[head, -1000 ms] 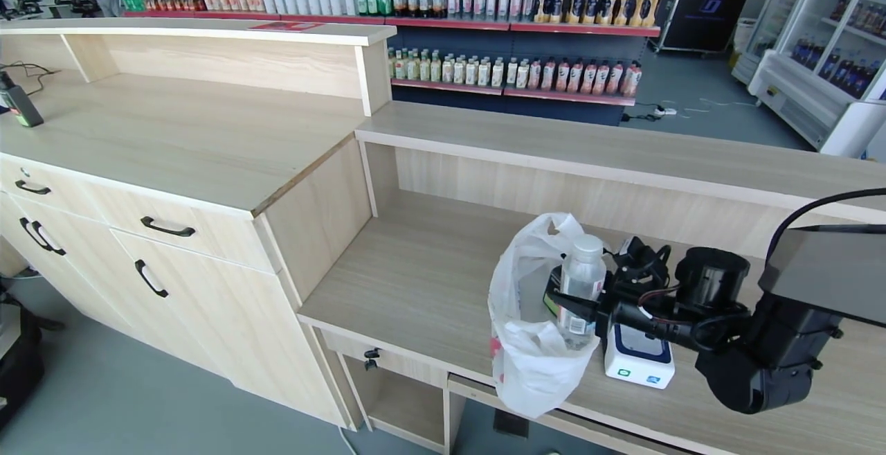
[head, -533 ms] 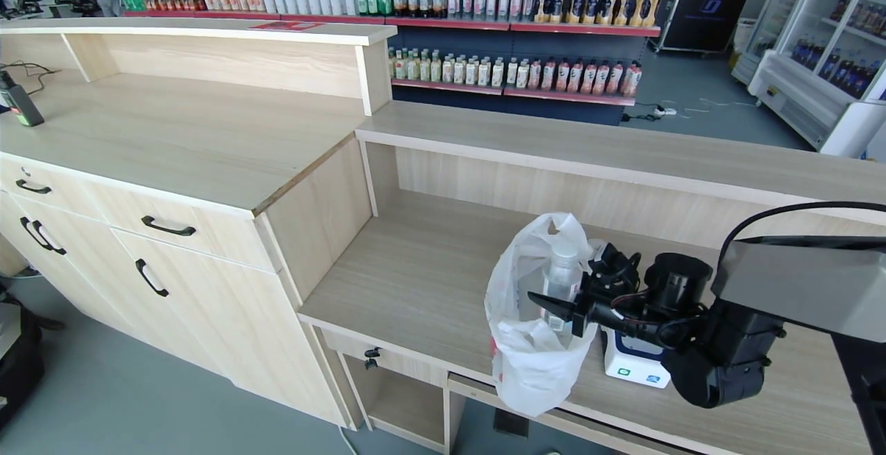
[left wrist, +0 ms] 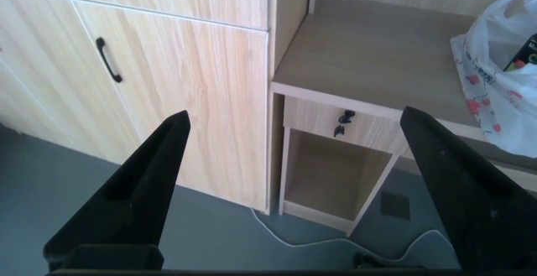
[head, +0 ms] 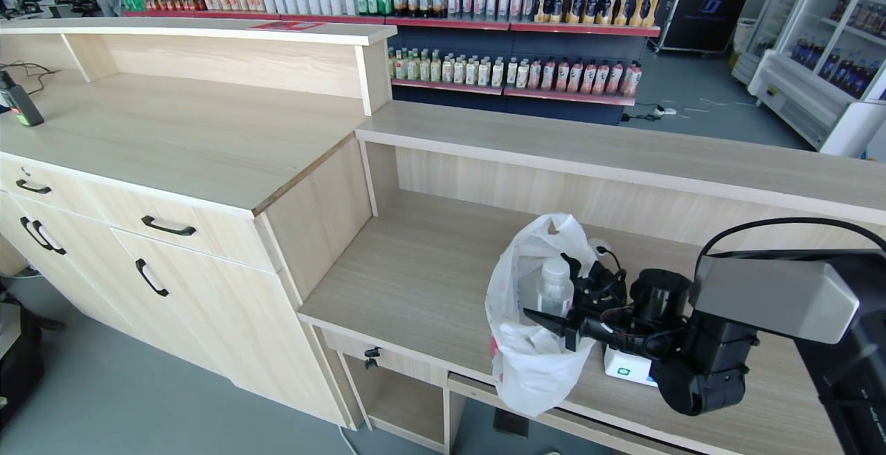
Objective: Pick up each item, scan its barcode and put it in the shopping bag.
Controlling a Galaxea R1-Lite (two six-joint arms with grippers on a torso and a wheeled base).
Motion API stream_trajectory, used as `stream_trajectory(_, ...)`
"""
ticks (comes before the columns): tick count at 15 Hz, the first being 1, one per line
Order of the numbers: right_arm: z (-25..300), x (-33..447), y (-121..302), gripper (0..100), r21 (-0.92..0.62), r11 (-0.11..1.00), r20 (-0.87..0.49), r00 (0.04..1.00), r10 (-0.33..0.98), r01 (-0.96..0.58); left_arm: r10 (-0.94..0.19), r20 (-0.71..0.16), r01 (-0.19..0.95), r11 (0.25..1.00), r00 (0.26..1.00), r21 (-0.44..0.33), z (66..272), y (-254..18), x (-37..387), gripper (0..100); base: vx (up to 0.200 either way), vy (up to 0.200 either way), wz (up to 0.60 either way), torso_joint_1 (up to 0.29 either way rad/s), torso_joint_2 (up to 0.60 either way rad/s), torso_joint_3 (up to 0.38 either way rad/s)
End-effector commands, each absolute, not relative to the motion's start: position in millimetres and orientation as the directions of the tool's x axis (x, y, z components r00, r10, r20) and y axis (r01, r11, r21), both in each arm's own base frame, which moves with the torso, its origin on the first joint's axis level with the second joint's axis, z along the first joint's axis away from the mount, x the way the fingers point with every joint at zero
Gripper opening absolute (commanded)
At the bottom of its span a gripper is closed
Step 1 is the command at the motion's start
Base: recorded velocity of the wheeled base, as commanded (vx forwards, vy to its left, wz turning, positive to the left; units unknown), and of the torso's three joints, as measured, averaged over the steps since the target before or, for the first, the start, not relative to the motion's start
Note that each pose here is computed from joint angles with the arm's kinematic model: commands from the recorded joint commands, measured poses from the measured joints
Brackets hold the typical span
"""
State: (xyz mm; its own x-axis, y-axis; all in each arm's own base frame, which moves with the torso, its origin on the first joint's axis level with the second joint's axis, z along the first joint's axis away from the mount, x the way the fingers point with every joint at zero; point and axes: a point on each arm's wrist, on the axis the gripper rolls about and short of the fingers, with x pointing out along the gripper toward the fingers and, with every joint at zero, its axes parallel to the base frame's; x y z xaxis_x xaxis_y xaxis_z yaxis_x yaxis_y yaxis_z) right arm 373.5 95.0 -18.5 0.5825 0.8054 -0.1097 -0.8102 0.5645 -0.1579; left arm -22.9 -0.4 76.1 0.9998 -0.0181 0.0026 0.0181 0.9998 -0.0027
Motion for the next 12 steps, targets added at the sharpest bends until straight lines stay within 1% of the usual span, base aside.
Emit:
stream_trajectory(1,-22.2,373.7,93.8,0,-0.159,0.566,-0.116,0.584,0.803,-0.809,-0.018,0.003,0.018,1.000,1.000,-0.003,76.1,-0.4,-22.9,100,0.000,0.000,0.00,0.000,0.00,0.000)
stream_trajectory(6,-24.1,370.8,92.9,0,-0.195,0.542,-0.124,0.569,0.813,-0.817,-0.018,0.003,0.018,1.000,1.000,-0.003,76.1,-0.4,-22.9,100,0.000,0.000,0.00,0.000,0.00,0.000)
stream_trajectory(11,-21.9,367.3,86.4,0,-0.198,0.549,-0.132,0.577,0.806,-0.812,-0.018,0.003,0.018,1.000,1.000,-0.003,76.1,-0.4,-22.9,100,0.000,0.000,0.00,0.000,0.00,0.000)
stream_trajectory(12,-20.9,368.2,85.4,100,-0.202,0.551,-0.128,0.580,0.805,-0.810,-0.018,0.003,0.018,1.000,1.000,-0.003,76.1,-0.4,-22.9,100,0.000,0.000,0.00,0.000,0.00,0.000)
